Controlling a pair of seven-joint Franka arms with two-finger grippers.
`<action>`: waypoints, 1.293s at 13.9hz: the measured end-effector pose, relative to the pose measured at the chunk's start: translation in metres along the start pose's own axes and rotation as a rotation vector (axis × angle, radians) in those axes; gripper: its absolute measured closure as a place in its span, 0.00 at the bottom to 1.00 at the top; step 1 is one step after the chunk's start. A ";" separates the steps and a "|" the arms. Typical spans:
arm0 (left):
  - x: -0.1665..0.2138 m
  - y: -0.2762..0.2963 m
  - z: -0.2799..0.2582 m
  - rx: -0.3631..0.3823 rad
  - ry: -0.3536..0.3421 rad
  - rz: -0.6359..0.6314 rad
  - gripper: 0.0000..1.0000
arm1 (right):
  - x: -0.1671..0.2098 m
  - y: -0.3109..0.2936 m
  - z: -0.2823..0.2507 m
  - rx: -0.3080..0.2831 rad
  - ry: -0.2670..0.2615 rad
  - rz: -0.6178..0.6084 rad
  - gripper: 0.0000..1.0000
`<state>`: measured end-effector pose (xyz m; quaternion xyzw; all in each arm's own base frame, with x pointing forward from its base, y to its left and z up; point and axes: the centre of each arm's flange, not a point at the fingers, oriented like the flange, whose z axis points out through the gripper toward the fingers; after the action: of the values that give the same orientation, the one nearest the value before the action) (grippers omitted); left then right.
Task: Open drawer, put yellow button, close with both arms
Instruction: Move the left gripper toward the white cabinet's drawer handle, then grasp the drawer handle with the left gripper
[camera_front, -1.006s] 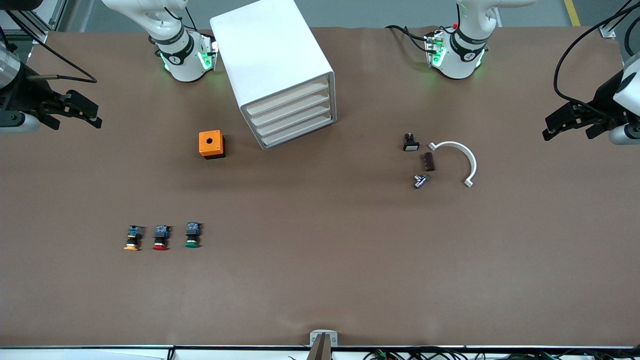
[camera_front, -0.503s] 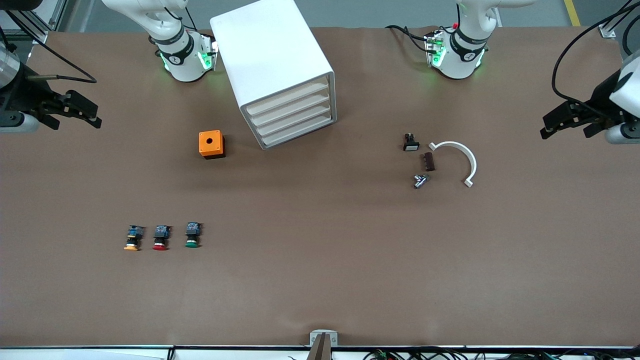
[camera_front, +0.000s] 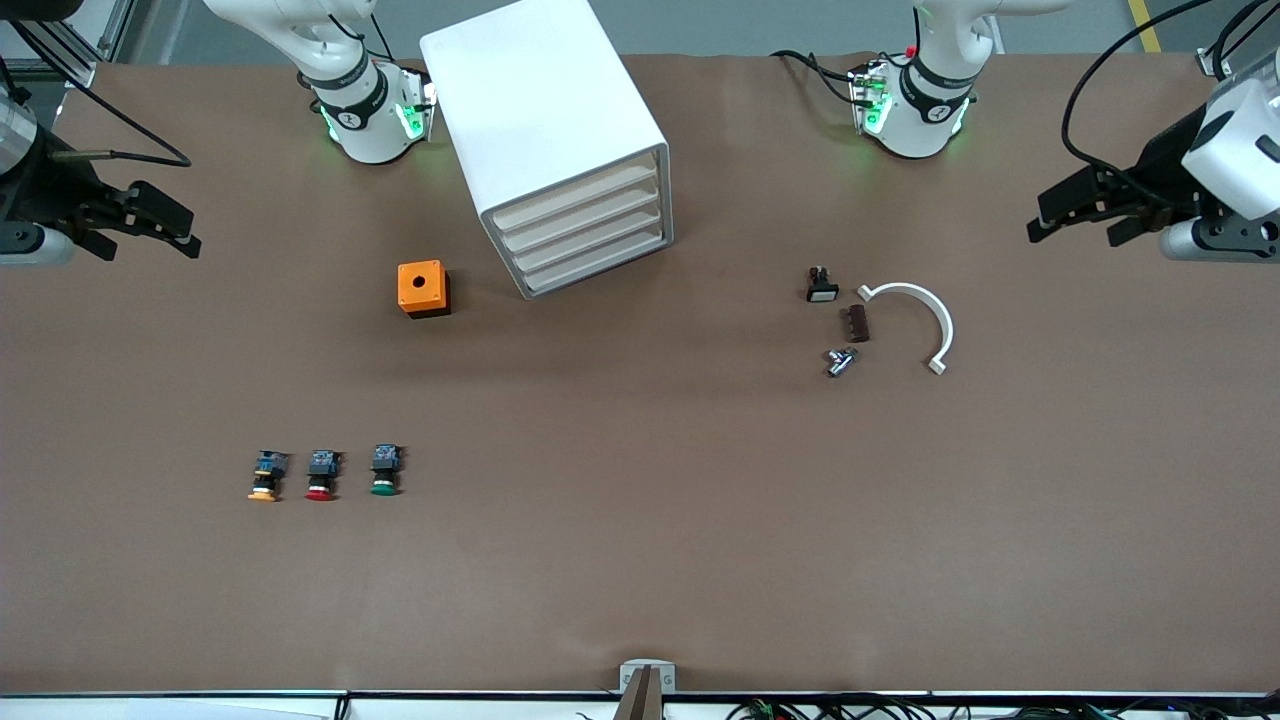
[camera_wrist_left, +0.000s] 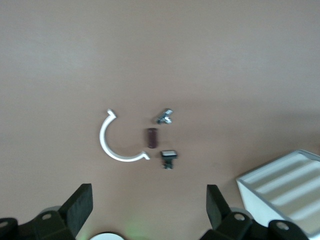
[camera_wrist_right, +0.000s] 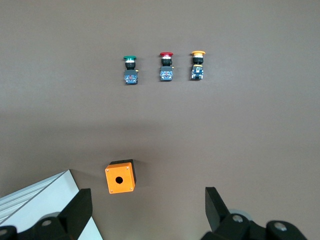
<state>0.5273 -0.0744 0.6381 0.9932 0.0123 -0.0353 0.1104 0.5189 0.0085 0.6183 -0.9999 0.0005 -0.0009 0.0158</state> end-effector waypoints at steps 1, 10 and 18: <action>-0.002 0.006 -0.002 -0.046 -0.008 -0.008 0.00 | 0.000 0.000 0.000 0.000 0.001 0.000 0.00; 0.003 0.099 0.034 -0.460 -0.280 -0.256 0.00 | -0.017 0.000 0.000 -0.001 0.034 0.000 0.00; 0.053 0.203 0.134 -0.535 -0.663 -0.674 0.00 | -0.018 -0.001 -0.016 -0.002 0.031 -0.002 0.00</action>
<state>0.5779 -0.3010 0.5481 0.8071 0.3031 -0.3757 0.3401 0.5012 0.0088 0.6342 -0.9998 -0.0002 -0.0161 0.0148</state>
